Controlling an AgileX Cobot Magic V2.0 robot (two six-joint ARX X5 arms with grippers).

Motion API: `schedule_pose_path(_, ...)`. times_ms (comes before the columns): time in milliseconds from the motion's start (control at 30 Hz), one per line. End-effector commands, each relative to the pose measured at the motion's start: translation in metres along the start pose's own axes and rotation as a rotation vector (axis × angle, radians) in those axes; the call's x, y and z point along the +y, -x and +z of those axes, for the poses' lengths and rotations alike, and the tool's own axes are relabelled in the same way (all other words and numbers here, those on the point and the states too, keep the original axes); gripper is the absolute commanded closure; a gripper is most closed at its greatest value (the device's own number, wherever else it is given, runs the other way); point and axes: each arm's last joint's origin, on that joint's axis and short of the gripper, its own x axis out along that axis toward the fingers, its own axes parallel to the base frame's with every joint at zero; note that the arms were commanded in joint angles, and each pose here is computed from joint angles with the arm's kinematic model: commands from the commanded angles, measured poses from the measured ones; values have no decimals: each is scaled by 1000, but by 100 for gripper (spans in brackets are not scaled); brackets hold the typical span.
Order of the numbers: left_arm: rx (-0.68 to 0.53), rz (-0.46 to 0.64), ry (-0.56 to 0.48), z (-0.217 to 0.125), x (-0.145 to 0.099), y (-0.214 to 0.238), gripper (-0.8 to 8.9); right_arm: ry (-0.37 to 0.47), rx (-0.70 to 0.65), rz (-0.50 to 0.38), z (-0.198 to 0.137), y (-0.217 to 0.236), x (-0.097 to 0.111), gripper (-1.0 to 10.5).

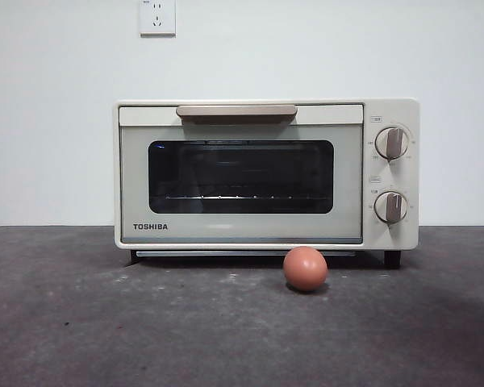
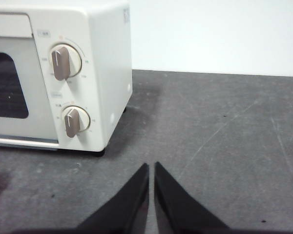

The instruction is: Eggoven

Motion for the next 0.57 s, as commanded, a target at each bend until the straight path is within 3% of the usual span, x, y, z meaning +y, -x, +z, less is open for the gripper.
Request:
schedule_pose_path(33, 11, 6, 66, -6, 3, -2, 808, -71, -8, 7, 0, 0, 0, 944)
schedule_pose_path(233, 27, -14, 125, -7, 2, -2, 808, -161, -17, 2, 1, 0, 0, 944)
schedule_pose_path(400, 93, -66, 155, 1, -4, 4, 808, -310, -35, 56, 11, 3, 2, 944)
schedule_pose_path(567, 89, -88, 152, 26, -15, 15, 808, -353, -72, 72, 40, 13, 4, 944)
